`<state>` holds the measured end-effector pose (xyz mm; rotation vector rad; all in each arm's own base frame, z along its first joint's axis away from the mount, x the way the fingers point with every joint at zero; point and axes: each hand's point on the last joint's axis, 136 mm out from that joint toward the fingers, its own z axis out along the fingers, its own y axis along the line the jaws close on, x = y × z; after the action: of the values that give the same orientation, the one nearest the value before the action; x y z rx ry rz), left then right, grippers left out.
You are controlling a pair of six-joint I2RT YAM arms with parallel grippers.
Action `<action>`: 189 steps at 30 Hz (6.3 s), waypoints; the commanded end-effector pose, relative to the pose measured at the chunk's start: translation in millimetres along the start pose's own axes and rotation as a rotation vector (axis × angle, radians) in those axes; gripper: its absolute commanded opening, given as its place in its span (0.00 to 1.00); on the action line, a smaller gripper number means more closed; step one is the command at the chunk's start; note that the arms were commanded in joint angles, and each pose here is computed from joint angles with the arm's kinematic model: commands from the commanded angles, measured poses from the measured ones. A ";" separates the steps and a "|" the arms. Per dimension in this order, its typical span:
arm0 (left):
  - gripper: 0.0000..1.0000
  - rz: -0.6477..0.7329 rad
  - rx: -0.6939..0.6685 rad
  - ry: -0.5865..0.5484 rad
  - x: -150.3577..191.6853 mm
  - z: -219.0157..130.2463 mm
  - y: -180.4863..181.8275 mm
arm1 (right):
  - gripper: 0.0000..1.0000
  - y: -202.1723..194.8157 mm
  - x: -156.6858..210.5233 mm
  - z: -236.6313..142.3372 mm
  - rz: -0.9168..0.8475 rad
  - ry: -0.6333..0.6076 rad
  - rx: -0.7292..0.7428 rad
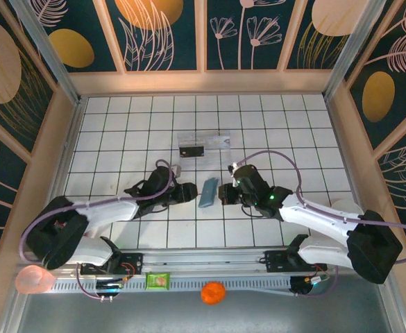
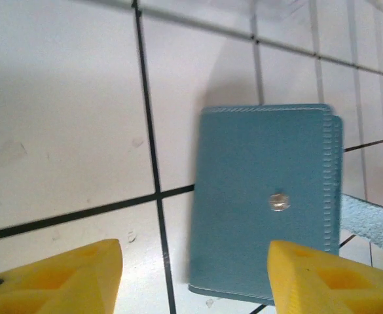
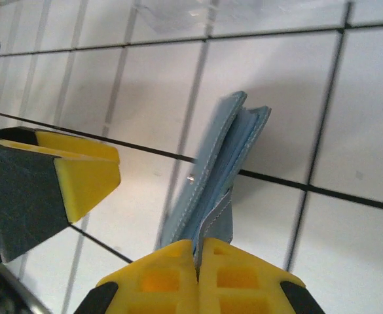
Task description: Take the credit cards out of the card holder
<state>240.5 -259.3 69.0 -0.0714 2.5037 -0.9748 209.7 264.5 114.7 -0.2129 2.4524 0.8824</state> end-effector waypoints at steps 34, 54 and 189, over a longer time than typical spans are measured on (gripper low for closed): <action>0.50 0.143 0.106 0.003 -17.2 30.1 -34.6 | 0.38 -148.7 27.1 20.9 0.118 0.077 0.578; 0.46 0.151 0.027 -0.022 -22.1 36.8 -23.7 | 0.57 -42.5 -66.7 -41.3 -0.003 -0.215 0.204; 0.00 -0.025 0.173 -0.067 -20.1 19.4 -5.9 | 0.60 -7.2 -26.2 50.1 -0.012 0.011 -0.078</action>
<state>268.2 -277.3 63.6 -0.0855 2.3665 -1.1874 254.3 264.4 64.2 -0.1786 2.5032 0.8632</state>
